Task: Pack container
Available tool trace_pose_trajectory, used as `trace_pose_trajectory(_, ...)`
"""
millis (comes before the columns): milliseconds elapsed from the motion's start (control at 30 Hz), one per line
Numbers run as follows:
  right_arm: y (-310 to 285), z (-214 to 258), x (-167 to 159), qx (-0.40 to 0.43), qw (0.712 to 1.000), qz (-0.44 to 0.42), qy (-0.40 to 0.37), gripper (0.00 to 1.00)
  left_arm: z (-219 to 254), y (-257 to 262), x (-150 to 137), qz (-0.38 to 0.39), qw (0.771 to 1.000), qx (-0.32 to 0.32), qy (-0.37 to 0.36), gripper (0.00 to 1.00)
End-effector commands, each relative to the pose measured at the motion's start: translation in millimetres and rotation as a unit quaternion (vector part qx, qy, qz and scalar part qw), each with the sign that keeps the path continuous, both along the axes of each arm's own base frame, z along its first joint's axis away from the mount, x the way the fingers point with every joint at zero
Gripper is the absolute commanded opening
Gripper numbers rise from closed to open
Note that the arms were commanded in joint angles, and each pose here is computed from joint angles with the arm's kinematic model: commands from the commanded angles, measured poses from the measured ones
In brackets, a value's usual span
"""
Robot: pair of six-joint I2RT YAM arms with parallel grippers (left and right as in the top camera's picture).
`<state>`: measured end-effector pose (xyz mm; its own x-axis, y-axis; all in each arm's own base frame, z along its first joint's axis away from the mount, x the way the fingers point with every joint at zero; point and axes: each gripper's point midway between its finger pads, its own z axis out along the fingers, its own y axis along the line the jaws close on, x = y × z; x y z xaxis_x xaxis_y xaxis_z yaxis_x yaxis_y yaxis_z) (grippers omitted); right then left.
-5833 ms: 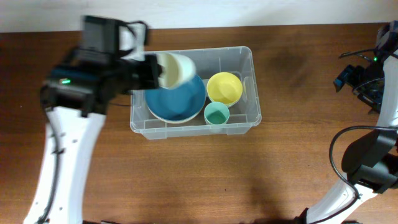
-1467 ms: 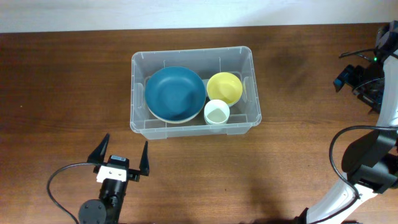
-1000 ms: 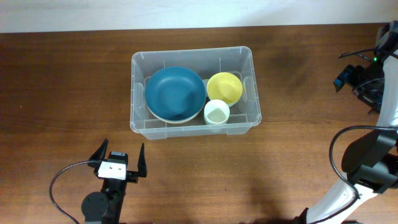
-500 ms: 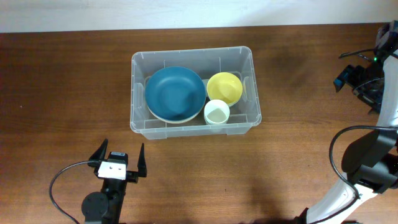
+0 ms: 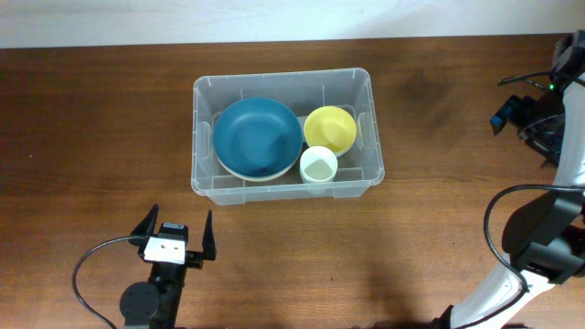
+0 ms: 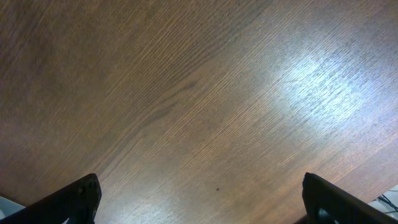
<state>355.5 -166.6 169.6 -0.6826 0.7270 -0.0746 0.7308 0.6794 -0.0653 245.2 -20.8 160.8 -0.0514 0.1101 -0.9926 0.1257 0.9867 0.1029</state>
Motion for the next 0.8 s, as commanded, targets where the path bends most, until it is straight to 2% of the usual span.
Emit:
trace_pose_trajectory(0, 2.2, 17.2, -3.3, -0.016, 1.0, 0.0, -0.018, 0.99, -1.5, 2.5, -0.1, 0.006, 1.0, -0.004, 0.002, 0.99)
trace_pose_trajectory(233, 24.8, 109.0, -27.1, -0.062, 0.988, 0.015, -0.138, 0.99, -1.5, 2.5, -0.1, 0.006, 1.0, -0.004, 0.002, 0.99)
trace_pose_trajectory(467, 86.6, 208.0, -79.4, -0.099, 0.948, 0.079, -0.292, 0.99, -1.5, 2.5, -0.1, 0.006, 1.0, -0.004, 0.002, 1.0)
trace_pose_trajectory(633, 102.4, 238.0, -122.2, -0.115, 0.925, 0.09, -0.351, 0.99, -1.4, 2.5, 0.0, 0.006, 1.0, -0.004, 0.002, 0.99)
trace_pose_trajectory(733, 105.4, 224.0, -142.5, -0.117, 0.925, 0.089, -0.351, 0.99, -1.4, 2.5, 0.0, 0.006, 1.0, -0.004, 0.002, 0.99)
trace_pose_trajectory(767, 104.2, 220.9, -144.2, -0.127, 0.916, 0.086, -0.371, 0.99, -1.5, 2.5, -0.1, 0.006, 1.0, -0.004, 0.002, 0.99)
